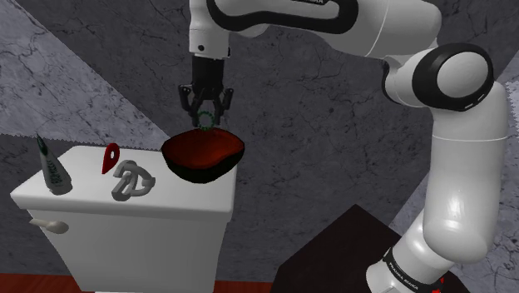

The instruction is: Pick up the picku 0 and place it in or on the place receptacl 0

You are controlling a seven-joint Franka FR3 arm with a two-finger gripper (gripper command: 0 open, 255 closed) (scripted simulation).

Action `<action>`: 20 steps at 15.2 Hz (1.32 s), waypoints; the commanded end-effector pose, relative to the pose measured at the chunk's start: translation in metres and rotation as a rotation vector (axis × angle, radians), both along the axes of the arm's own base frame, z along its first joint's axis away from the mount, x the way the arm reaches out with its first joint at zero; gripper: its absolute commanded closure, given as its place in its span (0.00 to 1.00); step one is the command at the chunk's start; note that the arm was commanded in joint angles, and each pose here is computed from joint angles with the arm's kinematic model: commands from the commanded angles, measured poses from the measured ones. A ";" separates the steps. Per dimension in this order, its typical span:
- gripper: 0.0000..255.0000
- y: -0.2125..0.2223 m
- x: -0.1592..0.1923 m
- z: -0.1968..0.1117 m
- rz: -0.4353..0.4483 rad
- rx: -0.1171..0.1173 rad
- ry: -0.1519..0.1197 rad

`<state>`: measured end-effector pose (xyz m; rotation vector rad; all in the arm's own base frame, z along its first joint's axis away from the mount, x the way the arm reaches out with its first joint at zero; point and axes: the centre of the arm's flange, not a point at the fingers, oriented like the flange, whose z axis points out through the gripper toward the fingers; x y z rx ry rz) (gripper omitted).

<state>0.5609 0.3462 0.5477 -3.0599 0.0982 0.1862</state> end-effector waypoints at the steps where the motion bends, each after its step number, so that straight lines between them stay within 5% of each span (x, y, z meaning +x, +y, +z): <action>1: 1.00 0.000 -0.001 -0.011 0.000 0.000 -0.001; 8: 1.00 0.000 -0.001 -0.048 0.000 0.000 -0.001; 16: 1.00 0.000 -0.001 -0.048 0.000 0.000 0.000; 17: 0.00 0.000 -0.001 -0.048 0.000 0.000 0.000; 20: 0.00 0.000 -0.001 -0.048 0.000 0.000 0.000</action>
